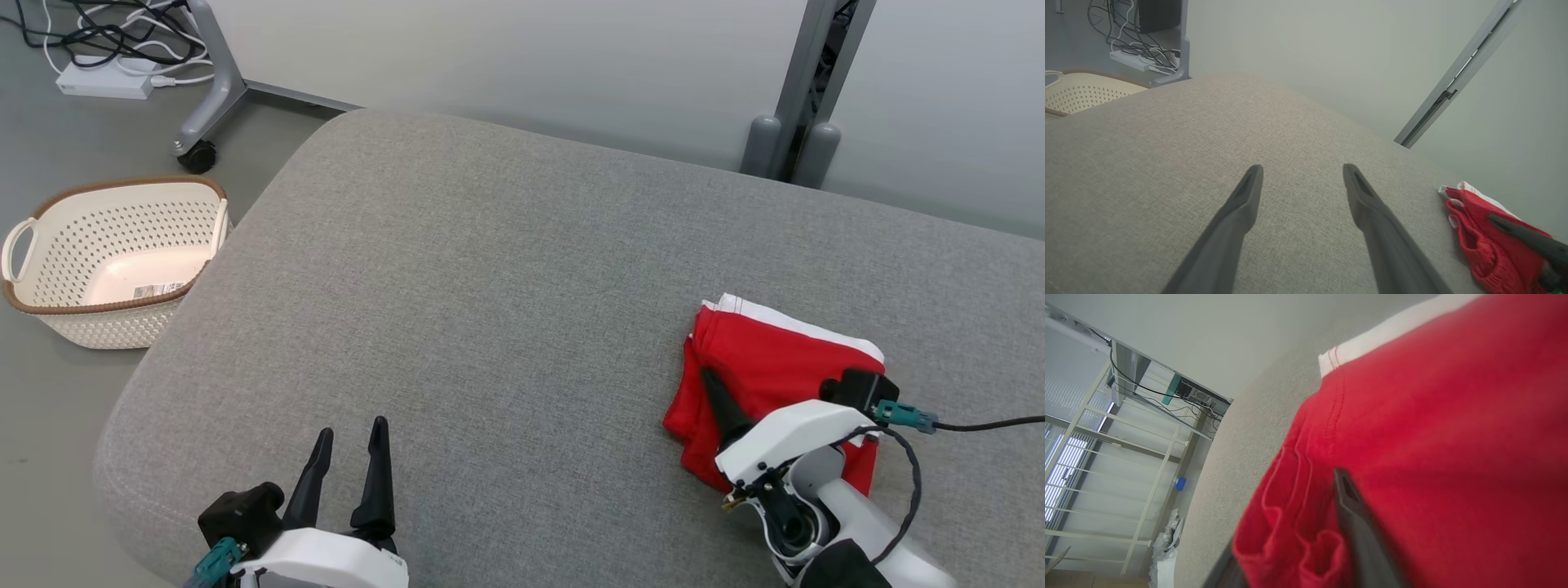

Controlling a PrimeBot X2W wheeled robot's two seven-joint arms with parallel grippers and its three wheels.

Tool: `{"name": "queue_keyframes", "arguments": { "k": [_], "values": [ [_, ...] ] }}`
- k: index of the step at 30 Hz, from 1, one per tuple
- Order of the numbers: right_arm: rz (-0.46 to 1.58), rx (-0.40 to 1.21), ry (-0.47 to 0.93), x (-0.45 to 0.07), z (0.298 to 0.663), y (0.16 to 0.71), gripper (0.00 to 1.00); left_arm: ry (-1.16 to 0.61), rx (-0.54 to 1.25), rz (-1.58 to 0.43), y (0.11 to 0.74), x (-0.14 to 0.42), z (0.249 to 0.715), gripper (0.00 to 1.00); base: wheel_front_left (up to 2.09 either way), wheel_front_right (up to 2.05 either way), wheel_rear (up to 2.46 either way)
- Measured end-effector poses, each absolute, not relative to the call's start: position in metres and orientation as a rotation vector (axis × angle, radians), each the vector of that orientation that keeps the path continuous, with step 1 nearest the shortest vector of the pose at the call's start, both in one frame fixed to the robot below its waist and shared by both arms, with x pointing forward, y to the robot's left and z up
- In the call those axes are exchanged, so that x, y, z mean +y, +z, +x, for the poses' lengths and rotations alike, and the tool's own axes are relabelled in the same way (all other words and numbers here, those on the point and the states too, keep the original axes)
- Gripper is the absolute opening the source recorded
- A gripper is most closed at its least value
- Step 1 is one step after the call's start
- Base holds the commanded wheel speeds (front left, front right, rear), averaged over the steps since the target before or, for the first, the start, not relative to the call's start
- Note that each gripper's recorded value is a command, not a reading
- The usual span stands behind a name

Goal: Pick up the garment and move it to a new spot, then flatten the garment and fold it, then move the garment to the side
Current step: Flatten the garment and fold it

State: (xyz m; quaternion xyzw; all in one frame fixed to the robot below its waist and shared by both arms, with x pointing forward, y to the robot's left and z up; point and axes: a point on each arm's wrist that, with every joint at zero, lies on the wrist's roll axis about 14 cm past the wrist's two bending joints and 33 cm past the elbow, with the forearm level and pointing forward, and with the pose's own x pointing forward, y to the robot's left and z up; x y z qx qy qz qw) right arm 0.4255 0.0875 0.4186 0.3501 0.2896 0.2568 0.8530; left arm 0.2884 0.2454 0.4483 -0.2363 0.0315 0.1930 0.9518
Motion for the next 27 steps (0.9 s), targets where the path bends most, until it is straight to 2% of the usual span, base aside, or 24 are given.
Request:
{"name": "queue_keyframes", "arguments": {
  "k": [11,15,19,23,27],
  "values": [
    [0.793,0.616,0.638,0.105,0.402,0.443,1.0,0.351,0.055,-0.483,0.452,0.236,0.296,1.0,0.0,0.0,0.0],
    [0.811,0.562,0.648,0.102,0.4,0.46,1.0,0.316,0.043,-0.475,0.457,0.23,0.303,1.0,0.0,0.0,0.0],
    [0.808,0.449,0.617,0.085,0.415,0.484,1.0,0.275,0.015,-0.474,0.467,0.223,0.312,1.0,0.0,0.0,0.0],
    [0.672,0.307,0.566,0.043,0.437,0.499,1.0,0.211,-0.015,-0.474,0.48,0.209,0.323,1.0,0.0,0.0,0.0],
    [0.429,0.18,0.529,-0.007,0.455,0.514,1.0,0.152,-0.048,-0.469,0.493,0.195,0.334,1.0,0.0,0.0,0.0]
  ]
}}
